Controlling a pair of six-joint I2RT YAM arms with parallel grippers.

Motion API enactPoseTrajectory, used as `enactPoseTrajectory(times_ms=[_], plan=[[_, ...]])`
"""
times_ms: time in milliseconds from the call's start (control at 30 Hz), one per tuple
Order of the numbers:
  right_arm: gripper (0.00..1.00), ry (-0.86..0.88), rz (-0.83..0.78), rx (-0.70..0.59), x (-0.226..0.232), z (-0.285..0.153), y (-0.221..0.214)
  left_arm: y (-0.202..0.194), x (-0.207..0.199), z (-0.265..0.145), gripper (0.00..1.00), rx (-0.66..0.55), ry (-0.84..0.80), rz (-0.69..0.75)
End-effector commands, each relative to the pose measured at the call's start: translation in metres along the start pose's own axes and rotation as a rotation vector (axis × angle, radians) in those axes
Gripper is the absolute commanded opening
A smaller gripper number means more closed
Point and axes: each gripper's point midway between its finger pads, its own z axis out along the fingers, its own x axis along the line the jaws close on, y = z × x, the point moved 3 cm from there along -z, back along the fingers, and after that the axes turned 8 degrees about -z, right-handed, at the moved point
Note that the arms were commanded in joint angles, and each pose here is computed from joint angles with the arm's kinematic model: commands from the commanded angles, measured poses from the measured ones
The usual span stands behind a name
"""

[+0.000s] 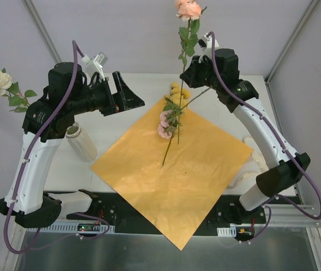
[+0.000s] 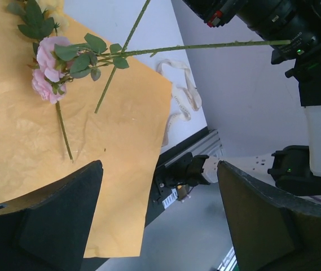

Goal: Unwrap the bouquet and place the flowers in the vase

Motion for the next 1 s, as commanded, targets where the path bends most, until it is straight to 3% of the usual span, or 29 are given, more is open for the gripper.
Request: enactPoseTrajectory(times_ms=[0,33,167,233,367,567,700,967], plan=[[0.0,0.016,-0.134,-0.213,0.021,-0.034,0.081,0.009,-0.021,-0.011,0.82,-0.059,-0.083,-0.013],[0.0,0.035,-0.148,-0.266,0.033,-0.055,0.112,0.009,-0.021,-0.013,0.81,-0.065,-0.085,-0.011],[0.01,0.065,-0.24,-0.306,0.056,-0.065,0.128,0.007,-0.018,-0.016,0.82,-0.08,-0.077,-0.007],[0.01,0.035,-0.256,-0.274,0.049,-0.053,0.112,0.008,-0.018,-0.017,0.83,-0.087,-0.079,0.002],[0.0,0.072,-0.261,-0.066,0.043,-0.028,0.049,0.011,-0.023,-0.014,0.85,-0.08,-0.096,-0.004],[0.0,0.356,-0.239,-0.043,0.079,-0.037,0.026,0.018,-0.035,0.014,0.84,-0.007,-0.192,-0.042],[0.0,0.531,-0.186,0.007,0.101,-0.041,0.007,0.031,-0.02,0.059,0.82,0.027,-0.181,-0.029],[0.01,0.62,-0.136,0.048,0.115,-0.052,-0.009,0.059,-0.026,0.094,0.77,0.019,-0.194,0.014]])
